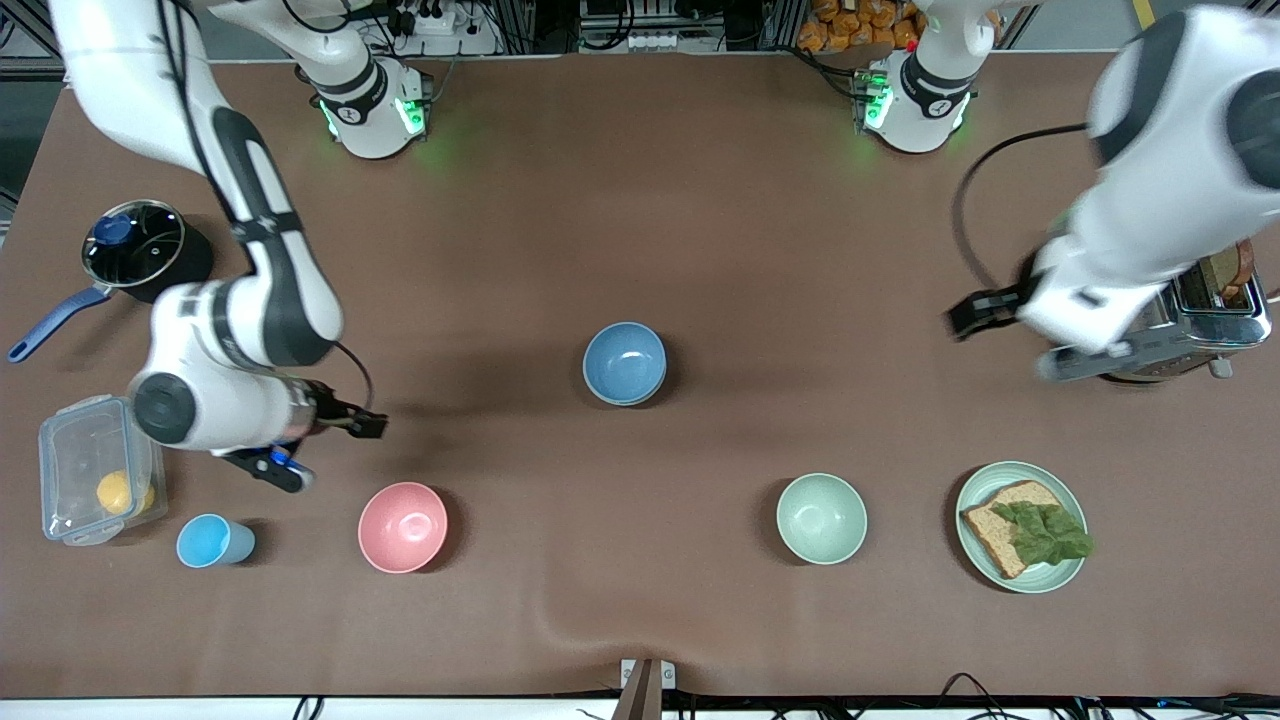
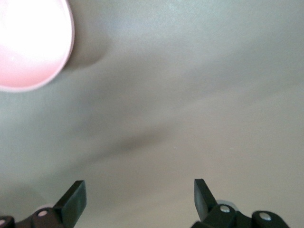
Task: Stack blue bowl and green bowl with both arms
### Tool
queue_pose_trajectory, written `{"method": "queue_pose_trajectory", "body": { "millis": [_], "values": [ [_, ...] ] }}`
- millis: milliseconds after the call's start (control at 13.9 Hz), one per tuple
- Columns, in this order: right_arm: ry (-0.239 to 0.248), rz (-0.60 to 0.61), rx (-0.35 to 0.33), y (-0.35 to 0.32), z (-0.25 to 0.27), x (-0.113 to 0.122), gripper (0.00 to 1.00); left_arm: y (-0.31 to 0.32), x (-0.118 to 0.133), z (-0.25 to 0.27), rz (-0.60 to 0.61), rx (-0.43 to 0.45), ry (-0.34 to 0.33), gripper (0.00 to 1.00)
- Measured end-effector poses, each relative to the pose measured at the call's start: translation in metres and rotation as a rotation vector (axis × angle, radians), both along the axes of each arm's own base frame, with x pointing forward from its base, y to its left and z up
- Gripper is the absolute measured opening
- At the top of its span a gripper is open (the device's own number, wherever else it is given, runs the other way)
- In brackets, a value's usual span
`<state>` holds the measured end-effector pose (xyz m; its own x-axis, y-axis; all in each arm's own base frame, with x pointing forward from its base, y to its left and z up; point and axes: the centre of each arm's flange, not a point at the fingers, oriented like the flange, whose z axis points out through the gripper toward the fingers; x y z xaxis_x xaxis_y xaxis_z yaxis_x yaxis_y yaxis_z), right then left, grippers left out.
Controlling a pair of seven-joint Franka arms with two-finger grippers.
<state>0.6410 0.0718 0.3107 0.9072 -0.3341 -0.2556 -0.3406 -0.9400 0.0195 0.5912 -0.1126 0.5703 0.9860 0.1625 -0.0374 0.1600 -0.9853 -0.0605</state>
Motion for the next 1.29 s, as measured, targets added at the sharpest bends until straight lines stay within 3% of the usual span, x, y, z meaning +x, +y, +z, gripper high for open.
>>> {"method": "queue_pose_trajectory", "body": {
  "millis": [144, 359, 575, 719, 1078, 1294],
  "values": [
    [-0.032, 0.132, 0.036, -0.003, 0.033, -0.023, 1.0, 0.018, -0.005, 0.011, -0.029, 0.007, 0.0, 1.0],
    [-0.135, 0.282, 0.063, -0.009, 0.111, -0.057, 1.0, 0.016, -0.011, 0.015, -0.054, 0.021, 0.006, 1.0],
    [-0.245, 0.397, 0.029, -0.026, 0.181, -0.078, 1.0, 0.024, -0.016, 0.023, -0.086, 0.008, 0.004, 1.0],
    [-0.284, 0.456, 0.02, -0.045, 0.205, -0.084, 1.0, 0.032, -0.021, 0.031, -0.096, 0.008, -0.004, 1.0],
    [-0.232, 0.458, 0.031, -0.066, 0.248, -0.092, 1.0, 0.024, -0.027, 0.037, -0.112, 0.01, -0.009, 1.0],
    [-0.227, 0.435, 0.028, -0.063, 0.282, -0.096, 1.0, 0.022, -0.033, 0.044, -0.11, -0.007, -0.001, 1.0]
  ]
}}
